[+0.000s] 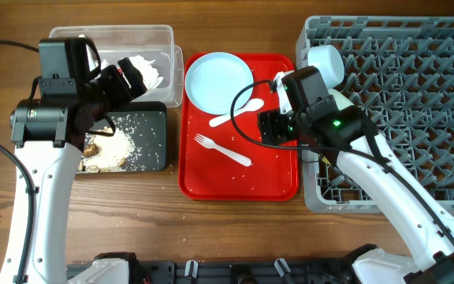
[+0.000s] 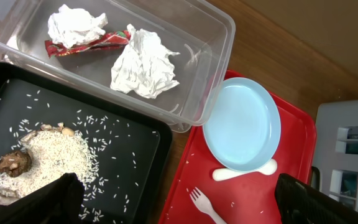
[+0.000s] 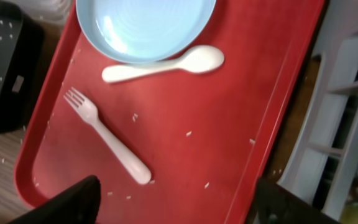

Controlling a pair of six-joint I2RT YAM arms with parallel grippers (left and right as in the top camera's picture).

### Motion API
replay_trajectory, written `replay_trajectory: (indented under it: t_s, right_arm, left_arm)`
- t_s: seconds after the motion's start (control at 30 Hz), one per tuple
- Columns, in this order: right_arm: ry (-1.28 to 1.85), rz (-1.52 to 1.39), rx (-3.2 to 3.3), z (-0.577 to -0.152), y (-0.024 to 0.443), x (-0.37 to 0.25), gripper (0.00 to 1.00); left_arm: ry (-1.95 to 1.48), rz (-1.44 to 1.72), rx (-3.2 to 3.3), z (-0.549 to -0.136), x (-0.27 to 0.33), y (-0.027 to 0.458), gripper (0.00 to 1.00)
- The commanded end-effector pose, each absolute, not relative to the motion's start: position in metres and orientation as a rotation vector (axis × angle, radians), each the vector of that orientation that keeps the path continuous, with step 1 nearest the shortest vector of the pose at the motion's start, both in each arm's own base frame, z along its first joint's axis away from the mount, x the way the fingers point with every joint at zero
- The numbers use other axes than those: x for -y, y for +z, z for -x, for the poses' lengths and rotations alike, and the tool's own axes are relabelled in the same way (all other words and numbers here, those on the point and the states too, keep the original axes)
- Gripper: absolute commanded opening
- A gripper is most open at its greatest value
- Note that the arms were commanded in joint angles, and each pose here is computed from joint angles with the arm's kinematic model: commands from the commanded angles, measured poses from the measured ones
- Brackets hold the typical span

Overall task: Sort waste into correct bins and load items into the dishwasher rack
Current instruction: 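Move the right gripper back to the red tray and grasp the light-blue plate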

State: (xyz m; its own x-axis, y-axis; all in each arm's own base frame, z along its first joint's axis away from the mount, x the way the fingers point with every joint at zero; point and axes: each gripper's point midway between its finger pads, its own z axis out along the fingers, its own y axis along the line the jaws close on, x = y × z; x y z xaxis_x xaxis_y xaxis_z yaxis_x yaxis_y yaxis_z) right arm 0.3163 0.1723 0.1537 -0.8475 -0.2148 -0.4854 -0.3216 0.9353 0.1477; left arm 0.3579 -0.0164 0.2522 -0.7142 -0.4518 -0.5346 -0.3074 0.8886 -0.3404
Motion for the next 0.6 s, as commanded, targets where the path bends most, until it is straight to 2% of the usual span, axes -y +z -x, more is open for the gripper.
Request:
replay_trajectory:
  t_s: [0.0, 0.07, 0.17, 0.27, 0.3, 0.43, 0.5, 0.57]
  right_arm:
    - [0.420, 0.453, -2.604, -0.308, 0.164, -0.189, 0.77]
    - [0.437, 0.536, -2.615, -0.298, 0.155, -0.205, 0.76]
    - [0.420, 0.733, -2.652, -0.292, 0.113, -0.239, 0.76]
    - [0.463, 0.719, -2.647, -0.305, 0.094, -0.255, 0.74]
    - [0.477, 0.670, -2.636, -0.313, 0.094, -0.258, 0.70]
    - [0.338, -0.060, -2.499, -0.381, 0.109, -0.232, 0.59]
    - [0.334, -0.154, -2.452, -0.402, 0.106, -0.223, 0.52]
    - [0.315, -0.234, -2.476, -0.413, 0.087, -0.208, 0.52]
  left_arm:
    - [-0.282, 0.528, -2.388, -0.360, 0.013, 0.263, 1.00]
    - [-0.282, 0.528, -2.388, -0.360, 0.013, 0.263, 1.00]
    - [-0.282, 0.528, -2.388, -0.360, 0.013, 0.263, 1.00]
    - [-0.282, 0.528, -2.388, -0.360, 0.013, 0.263, 1.00]
    - [-0.282, 0.528, -2.388, -0.360, 0.012, 0.263, 1.00]
    - [-0.282, 0.528, -2.388, -0.360, 0.013, 0.263, 1.00]
    - [-0.282, 0.528, -2.388, -0.360, 0.013, 0.263, 1.00]
    - [-0.282, 0.528, -2.388, -0.360, 0.012, 0.263, 1.00]
